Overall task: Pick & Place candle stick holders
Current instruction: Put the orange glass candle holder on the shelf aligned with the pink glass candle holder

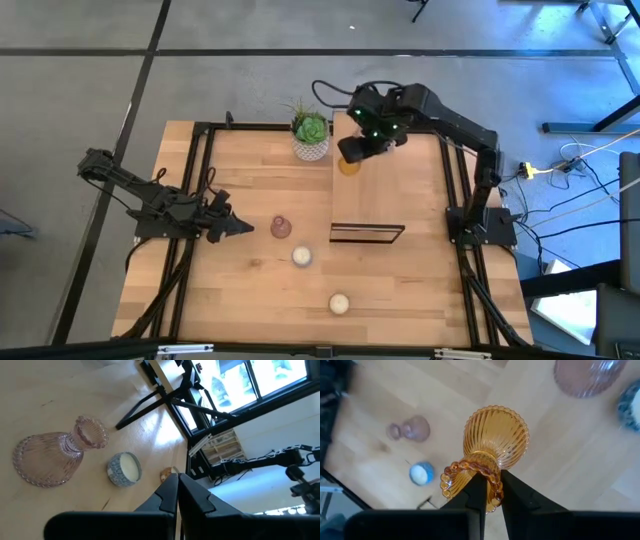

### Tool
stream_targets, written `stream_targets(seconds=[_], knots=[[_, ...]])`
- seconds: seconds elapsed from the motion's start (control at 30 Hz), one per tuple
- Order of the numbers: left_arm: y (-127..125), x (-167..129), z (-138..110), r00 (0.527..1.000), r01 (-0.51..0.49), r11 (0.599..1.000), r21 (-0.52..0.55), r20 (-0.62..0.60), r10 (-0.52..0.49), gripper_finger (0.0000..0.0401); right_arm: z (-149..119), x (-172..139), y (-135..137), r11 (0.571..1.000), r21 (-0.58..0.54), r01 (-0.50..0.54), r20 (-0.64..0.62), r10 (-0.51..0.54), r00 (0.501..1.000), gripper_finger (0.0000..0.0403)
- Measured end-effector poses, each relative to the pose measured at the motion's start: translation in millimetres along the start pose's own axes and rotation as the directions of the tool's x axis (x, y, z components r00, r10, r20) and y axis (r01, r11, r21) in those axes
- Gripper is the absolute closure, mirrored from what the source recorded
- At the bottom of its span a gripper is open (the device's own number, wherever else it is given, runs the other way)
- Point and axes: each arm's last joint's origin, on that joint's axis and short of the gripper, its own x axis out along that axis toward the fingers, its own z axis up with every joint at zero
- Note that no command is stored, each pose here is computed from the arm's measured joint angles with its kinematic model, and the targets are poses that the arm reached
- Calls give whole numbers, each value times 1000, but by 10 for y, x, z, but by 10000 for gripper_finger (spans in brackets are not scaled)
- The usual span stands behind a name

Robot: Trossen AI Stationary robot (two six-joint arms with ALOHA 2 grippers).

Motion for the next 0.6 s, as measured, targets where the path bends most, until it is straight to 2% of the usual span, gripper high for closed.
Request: stream_targets(seconds=[0.23, 0.6], knots=[[0, 0, 0, 1000, 0, 1000, -3, 0, 0, 395, -55, 267, -21, 999, -9, 34, -118, -35, 992, 357], [1, 0, -1, 1000, -1, 1000, 0, 0, 1, 395, 66, 270, -155, 993, 58, 105, -60, -102, 993, 357]])
